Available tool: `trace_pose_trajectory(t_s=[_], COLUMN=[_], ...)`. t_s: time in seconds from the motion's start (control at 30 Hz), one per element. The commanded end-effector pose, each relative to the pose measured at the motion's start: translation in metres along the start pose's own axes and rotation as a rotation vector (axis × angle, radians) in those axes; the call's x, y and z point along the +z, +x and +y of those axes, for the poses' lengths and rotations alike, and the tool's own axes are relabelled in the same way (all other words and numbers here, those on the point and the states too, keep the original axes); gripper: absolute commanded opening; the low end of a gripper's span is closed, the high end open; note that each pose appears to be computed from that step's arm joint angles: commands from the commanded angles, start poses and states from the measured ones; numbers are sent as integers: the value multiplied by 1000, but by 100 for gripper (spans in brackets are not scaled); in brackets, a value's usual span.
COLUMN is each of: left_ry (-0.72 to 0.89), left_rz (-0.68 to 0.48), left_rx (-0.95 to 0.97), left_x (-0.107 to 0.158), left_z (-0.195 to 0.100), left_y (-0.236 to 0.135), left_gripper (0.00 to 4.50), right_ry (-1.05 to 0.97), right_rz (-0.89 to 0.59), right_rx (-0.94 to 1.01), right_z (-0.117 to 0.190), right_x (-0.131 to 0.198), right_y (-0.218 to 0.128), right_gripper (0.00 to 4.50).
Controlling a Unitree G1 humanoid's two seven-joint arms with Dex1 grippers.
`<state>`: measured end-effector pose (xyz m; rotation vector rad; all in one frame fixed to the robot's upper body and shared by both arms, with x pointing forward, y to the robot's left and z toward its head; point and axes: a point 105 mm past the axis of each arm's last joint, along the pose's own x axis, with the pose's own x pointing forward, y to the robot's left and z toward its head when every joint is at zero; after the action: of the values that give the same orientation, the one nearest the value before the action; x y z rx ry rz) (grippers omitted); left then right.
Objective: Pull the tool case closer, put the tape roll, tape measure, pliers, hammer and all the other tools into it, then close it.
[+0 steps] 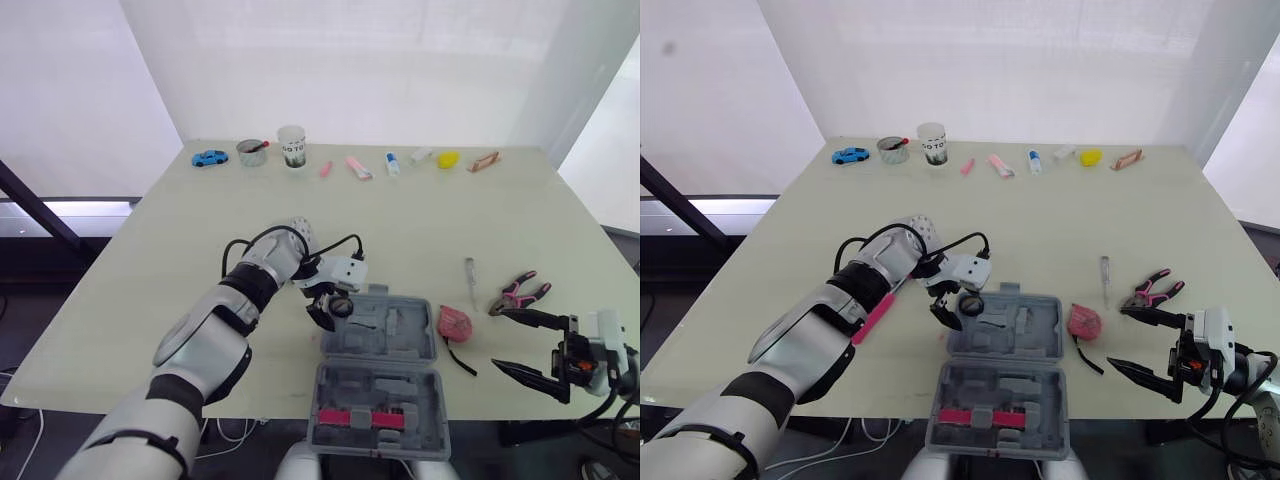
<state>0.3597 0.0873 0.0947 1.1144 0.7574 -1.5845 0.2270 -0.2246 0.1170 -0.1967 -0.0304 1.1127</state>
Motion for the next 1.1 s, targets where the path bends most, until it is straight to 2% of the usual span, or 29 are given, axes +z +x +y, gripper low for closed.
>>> trace_pose_trajectory(t_s=[0.03, 0.27, 0.4, 0.57, 0.63, 0.7, 0.73, 0.77, 0.83, 0.9, 0.97, 1.07, 1.1], left_ry=[27, 47, 31, -18, -79, -112, -122, -134, -136, -194, -188, -225, -232], left_rz=[-15, -56, -189, -443, -604, -678, -719, -775, -884, -862, -821, -867, -857], left_rx=[-7, 5, 28, 98, 198, 254, 276, 300, 330, 280, 270, 261, 257], left_x=[6, 11, 20, 14, 7, -1, -2, -1, 1, -8, -14, -16, -17], left_z=[0, -2, -4, -7, -2, -1, 0, 1, 1, -4, -8, -7, -7], left_y=[-9, -18, -26, -41, -46, -46, -47, -49, -53, -43, -35, -34, -32], left_gripper=[442, 442, 442, 442, 405, 337, 276, 239, 239, 239, 239, 239, 211], right_ry=[-37, -39, -41, -43, -43, -45, -46, -46, -47, -49, -54, -57, -58], right_rz=[-17, -20, -23, -42, -52, -61, -66, -69, -75, -82, -93, -106, -108], right_rx=[-8, -13, -17, -35, -40, -44, -47, -49, -51, -50, -51, -53, -54], right_z=[-1, -2, -1, -1, 0, 0, 0, 0, 0, 1, 1, 0, 0], right_x=[7, 7, 8, 9, 8, 8, 8, 8, 7, 5, 6, 6, 6], right_y=[-2, -2, -2, 1, 4, 6, 7, 9, 11, 15, 17, 21, 21], right_gripper=[450, 450, 450, 450, 450, 450, 450, 450, 450, 450, 450, 450, 450])
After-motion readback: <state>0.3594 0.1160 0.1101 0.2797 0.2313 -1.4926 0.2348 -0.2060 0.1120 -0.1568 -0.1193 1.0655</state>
